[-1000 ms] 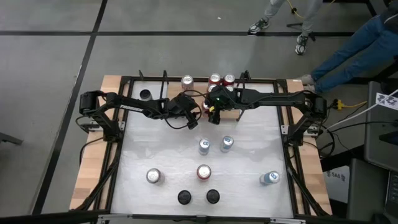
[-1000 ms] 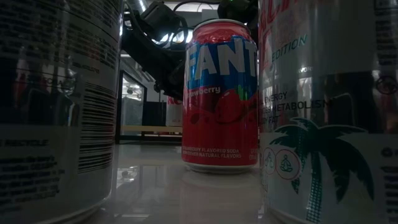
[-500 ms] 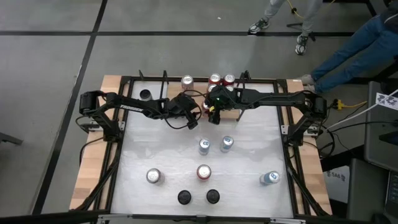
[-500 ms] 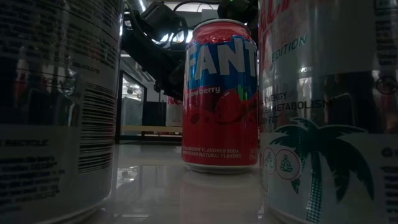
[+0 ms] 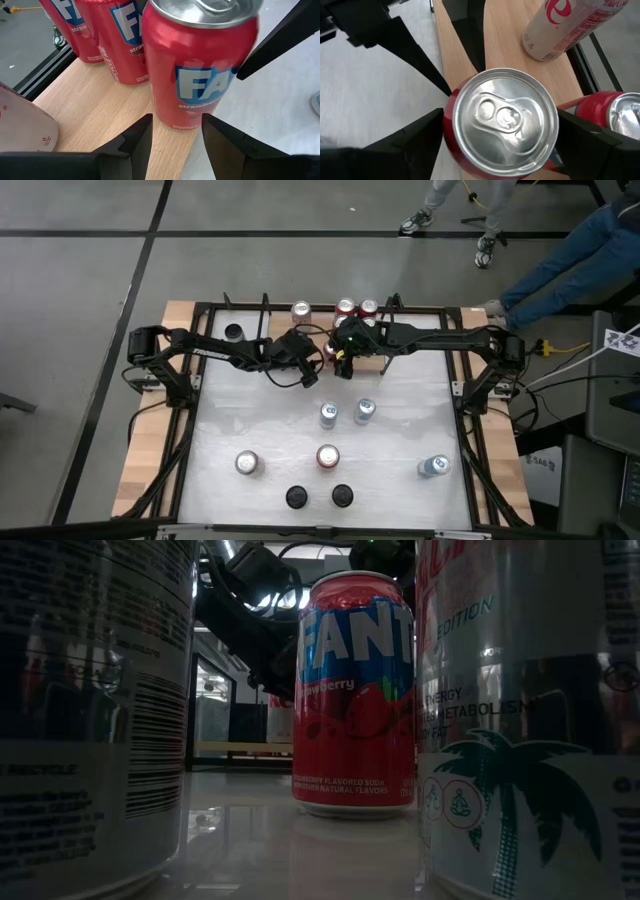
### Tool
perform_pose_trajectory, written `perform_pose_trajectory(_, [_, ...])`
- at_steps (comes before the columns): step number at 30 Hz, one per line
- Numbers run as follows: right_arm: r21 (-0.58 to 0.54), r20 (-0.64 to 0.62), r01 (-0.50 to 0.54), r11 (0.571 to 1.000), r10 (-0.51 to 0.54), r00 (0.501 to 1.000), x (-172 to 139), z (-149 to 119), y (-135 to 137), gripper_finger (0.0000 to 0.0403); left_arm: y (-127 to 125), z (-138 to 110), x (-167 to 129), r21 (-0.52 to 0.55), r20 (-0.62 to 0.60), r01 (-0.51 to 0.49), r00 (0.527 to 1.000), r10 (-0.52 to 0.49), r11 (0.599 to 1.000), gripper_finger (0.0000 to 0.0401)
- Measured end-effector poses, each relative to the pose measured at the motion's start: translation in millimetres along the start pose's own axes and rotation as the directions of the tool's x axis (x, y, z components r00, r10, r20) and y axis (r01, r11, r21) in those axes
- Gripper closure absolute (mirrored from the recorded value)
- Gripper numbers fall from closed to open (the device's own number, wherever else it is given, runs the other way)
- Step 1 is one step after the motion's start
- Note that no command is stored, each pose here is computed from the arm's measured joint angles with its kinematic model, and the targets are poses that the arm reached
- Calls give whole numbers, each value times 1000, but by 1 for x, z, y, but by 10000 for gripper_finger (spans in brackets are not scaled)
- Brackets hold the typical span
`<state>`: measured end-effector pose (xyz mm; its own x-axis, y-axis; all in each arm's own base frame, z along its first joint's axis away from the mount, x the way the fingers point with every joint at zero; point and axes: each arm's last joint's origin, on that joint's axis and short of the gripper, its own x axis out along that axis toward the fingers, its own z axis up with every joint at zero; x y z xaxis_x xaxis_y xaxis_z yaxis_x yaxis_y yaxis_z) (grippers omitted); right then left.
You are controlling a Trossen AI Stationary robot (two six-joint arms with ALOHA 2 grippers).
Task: Place canned beverage on shelf
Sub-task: Put the pink soda can on the shelf
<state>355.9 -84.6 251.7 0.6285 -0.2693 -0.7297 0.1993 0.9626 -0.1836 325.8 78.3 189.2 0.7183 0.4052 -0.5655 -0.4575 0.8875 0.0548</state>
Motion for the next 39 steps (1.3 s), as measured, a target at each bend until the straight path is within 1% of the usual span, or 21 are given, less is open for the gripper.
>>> perform_pose_trajectory(4, [0, 1, 0, 1000, 0, 1000, 0, 0, 0, 32, 0, 0, 0, 0, 0, 0, 1000, 0, 1000, 238])
perform_pose_trajectory(8, [1, 1, 0, 1000, 0, 1000, 0, 0, 0, 15, 0, 0, 0, 0, 0, 0, 1000, 0, 1000, 238])
perform_pose_trajectory(20, [0, -7, -2, 1000, 2, 1000, 0, -1, 0, 19, 0, 0, 0, 0, 0, -1, 1000, 1, 1000, 238])
perform_pose_trajectory(23, [1, 1, -1, 1000, 1, 1000, -4, 0, 0, 20, 1, 1, -2, 1, -2, 0, 1000, 0, 1000, 238])
perform_pose_trajectory(27, [3, 12, 9, 1000, -9, 1000, -14, 2, -2, 19, 1, 2, -6, 4, -4, 0, 1000, 0, 1000, 238])
perform_pose_trajectory(33, [1, -34, 10, 1000, -10, 999, -34, -2, -4, 19, 2, 4, -9, 3, 0, 5, 1000, -5, 1000, 238])
perform_pose_trajectory(36, [23, -62, 6, 1000, -4, 998, -43, -5, -4, 20, 2, 4, -9, 3, 0, 6, 1000, -6, 1000, 238])
perform_pose_trajectory(39, [57, -100, -29, 998, 34, 994, -49, -10, -4, 19, 2, 4, -9, 3, -1, 8, 1000, -8, 1000, 238])
